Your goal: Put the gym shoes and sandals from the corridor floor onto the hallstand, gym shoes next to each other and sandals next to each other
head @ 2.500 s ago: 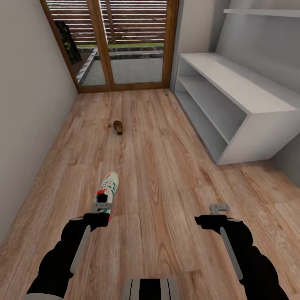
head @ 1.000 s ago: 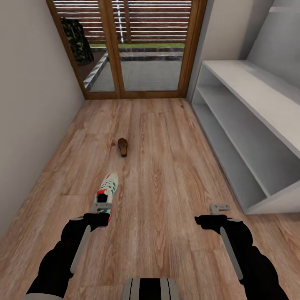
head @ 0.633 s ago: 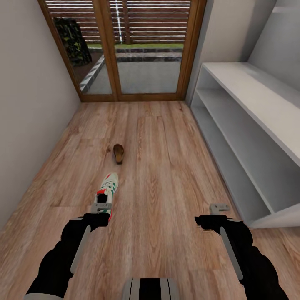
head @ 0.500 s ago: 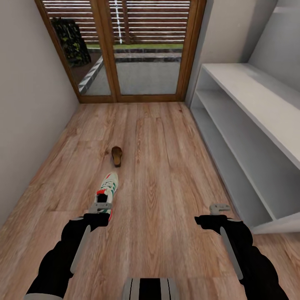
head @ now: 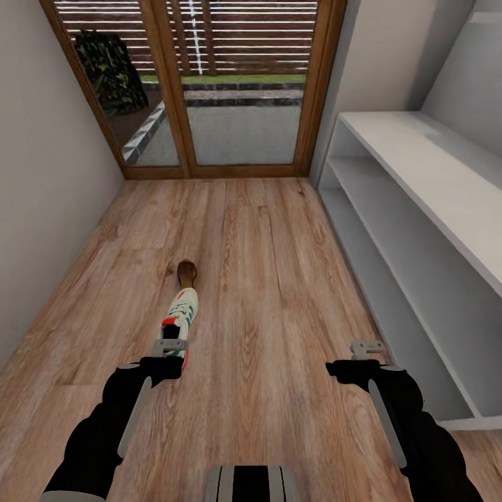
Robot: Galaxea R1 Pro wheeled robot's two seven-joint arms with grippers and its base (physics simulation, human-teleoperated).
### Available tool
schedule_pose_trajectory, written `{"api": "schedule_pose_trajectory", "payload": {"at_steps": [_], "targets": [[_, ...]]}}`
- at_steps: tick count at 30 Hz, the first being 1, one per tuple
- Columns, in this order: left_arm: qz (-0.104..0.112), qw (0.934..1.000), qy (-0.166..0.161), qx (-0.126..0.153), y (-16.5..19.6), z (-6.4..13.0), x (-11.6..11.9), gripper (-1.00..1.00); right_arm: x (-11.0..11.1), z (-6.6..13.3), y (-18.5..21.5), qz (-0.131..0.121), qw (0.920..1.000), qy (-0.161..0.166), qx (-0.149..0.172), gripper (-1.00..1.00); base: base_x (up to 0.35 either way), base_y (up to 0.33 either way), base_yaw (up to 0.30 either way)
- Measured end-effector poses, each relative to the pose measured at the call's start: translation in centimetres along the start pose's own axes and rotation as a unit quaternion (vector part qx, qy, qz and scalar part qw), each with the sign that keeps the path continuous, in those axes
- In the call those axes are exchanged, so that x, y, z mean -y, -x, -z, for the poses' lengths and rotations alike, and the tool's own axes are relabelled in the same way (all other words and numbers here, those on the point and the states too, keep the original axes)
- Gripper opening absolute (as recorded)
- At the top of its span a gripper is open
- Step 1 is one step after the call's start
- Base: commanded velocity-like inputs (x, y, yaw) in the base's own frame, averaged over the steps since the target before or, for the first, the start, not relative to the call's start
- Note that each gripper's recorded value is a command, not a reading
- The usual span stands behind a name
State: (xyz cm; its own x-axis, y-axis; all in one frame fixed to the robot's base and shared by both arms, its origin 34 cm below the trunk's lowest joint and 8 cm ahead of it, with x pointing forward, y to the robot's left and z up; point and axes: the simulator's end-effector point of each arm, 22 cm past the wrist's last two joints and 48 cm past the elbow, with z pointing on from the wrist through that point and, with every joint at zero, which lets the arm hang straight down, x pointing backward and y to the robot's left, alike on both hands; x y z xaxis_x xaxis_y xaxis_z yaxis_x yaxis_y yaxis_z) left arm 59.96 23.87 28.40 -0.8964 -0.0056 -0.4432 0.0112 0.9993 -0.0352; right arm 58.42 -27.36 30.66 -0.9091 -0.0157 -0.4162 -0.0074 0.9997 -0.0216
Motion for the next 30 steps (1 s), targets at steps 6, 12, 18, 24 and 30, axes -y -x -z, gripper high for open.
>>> {"api": "schedule_pose_trajectory", "payload": {"at_steps": [6,12,18,24,30], "targets": [[0.0,1.0,0.0,0.0,0.01,0.0,0.0,-1.0,0.0,0.0,0.0,0.0,1.0,0.0,0.0,1.0,0.322,-0.002,0.0],[0.0,1.0,0.0,0.0,0.0,0.0,0.01,-1.0,0.0,0.0,0.0,0.0,1.0,0.0,0.0,1.0,0.322,-0.048,0.0],[0.0,1.0,0.0,0.0,0.01,0.0,0.0,-1.0,0.0,0.0,0.0,0.0,1.0,0.0,0.0,1.0,0.322,-0.087,0.0],[0.0,1.0,0.0,0.0,0.01,0.0,0.0,-1.0,0.0,0.0,0.0,0.0,1.0,0.0,0.0,1.0,0.322,-0.095,0.0],[0.0,1.0,0.0,0.0,0.0,0.0,0.0,-1.0,0.0,0.0,0.0,0.0,1.0,0.0,0.0,1.0,0.322,-0.095,0.0]]}}
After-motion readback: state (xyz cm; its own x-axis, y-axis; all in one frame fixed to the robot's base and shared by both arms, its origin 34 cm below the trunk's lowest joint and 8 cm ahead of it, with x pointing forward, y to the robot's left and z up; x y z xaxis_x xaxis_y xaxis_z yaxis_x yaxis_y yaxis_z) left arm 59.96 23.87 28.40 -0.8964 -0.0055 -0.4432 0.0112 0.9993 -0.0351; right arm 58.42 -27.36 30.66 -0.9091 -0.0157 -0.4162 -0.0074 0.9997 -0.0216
